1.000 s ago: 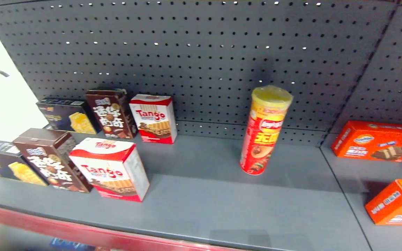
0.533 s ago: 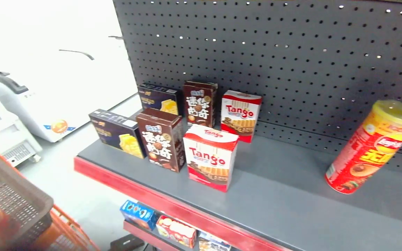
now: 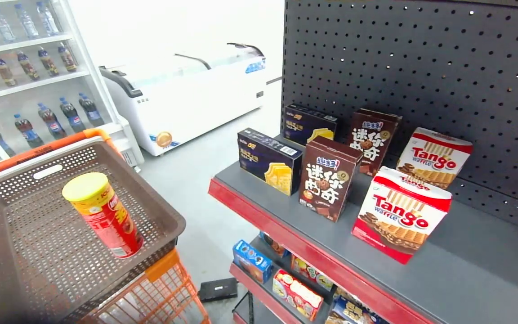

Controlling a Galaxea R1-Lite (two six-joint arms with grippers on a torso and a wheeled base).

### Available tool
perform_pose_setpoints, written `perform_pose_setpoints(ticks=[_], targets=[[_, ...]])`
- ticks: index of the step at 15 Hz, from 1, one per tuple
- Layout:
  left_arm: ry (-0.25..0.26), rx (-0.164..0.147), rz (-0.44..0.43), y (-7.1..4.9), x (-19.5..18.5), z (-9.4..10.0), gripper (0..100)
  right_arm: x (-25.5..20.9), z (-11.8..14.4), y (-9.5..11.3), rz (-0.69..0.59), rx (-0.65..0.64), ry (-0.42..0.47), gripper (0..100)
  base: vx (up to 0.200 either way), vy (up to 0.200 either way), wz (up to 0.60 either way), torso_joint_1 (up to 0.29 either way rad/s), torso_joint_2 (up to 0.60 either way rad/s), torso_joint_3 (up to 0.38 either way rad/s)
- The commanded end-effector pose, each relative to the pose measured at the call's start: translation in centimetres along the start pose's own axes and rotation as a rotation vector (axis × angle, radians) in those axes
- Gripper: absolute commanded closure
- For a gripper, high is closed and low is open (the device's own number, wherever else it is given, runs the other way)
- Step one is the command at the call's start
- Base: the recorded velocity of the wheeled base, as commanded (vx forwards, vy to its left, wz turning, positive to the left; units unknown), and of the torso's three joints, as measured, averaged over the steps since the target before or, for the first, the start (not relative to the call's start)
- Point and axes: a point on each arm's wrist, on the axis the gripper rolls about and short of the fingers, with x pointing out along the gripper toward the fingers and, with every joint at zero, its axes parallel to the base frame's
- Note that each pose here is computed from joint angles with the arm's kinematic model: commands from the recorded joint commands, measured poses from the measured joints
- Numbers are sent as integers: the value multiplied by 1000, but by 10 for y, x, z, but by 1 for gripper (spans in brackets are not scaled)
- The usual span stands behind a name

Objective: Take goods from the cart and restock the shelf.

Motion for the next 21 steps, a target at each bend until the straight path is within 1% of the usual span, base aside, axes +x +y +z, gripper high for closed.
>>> perform_pose_setpoints(ticks=[1,6,10,11,12,13,14,15,16,17,18,19,20,21], targets=[[1,1,1,0,0,0,0,0,0,0,0,0,1,0,0,0,0,0,0,0],[1,0,1,0,0,0,0,0,0,0,2,0,1,0,0,0,0,0,0,0],[-2,4,2,0,0,1,0,0,0,0,2,0,1,0,0,0,0,0,0,0],[-24,16,0,0,-2,7,0,0,0,0,2,0,1,0,0,0,0,0,0,0],[-65,49,-17,0,-10,35,0,0,0,0,0,0,1,0,0,0,0,0,0,0],[10,53,-47,1,-6,50,0,0,0,0,0,0,1,0,0,0,0,0,0,0],[30,62,-54,1,-4,61,0,0,0,0,0,0,1,0,0,0,0,0,0,0],[56,69,-55,1,-1,64,0,0,0,0,2,0,1,0,0,0,0,0,0,0],[140,93,-50,1,12,67,0,0,0,0,2,0,1,0,0,0,0,0,0,0],[204,103,-50,1,21,69,0,0,0,0,2,0,1,0,0,0,0,0,0,0],[238,104,-43,1,27,70,0,0,0,0,2,0,1,0,0,0,0,0,0,0],[292,108,-14,2,39,75,0,0,0,0,0,0,1,0,0,0,0,0,0,0],[333,127,78,4,54,85,0,0,0,0,0,0,1,0,0,0,0,0,0,0],[353,143,119,4,66,91,0,0,0,0,0,0,1,0,0,0,0,0,0,0]])
